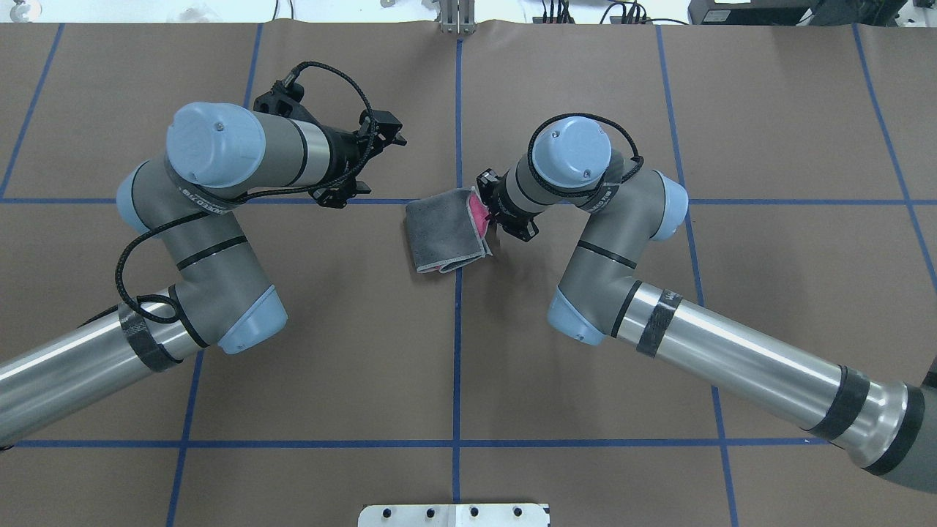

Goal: Fold towel twice with both arms

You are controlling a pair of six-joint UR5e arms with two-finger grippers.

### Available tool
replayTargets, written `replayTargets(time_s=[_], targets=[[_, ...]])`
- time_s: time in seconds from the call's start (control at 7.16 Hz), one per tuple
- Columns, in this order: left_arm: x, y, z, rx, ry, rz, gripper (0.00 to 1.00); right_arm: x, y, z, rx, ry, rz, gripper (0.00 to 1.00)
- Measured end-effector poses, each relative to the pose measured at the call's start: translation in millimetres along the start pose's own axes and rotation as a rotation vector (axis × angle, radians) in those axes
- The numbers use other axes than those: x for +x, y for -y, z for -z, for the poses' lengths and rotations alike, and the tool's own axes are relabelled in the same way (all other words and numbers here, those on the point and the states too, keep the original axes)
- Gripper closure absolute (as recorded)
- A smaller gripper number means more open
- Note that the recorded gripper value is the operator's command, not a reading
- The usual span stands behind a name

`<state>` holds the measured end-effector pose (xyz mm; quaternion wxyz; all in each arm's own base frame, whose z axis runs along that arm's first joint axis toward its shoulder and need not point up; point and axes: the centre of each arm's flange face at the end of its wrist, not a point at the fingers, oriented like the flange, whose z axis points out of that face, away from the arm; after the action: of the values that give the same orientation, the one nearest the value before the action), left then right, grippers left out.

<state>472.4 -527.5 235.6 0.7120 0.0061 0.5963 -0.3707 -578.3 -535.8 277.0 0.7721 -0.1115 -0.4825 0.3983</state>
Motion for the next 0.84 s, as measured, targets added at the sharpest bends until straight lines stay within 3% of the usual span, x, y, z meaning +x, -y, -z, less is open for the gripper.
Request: replayTargets(time_s=[0.42, 0.84], targets=[[1.3, -2.2, -0.1, -0.002, -0.002, 0.002, 0.00, -4.5, -9.2, 16.6, -0.016, 0.021, 0.002, 1.00], [2.8, -2.3, 0.8, -0.002, -0.005, 0.003, 0.00, -4.1, -36.4, 38.2, -0.026, 0.003, 0.002, 1.00]])
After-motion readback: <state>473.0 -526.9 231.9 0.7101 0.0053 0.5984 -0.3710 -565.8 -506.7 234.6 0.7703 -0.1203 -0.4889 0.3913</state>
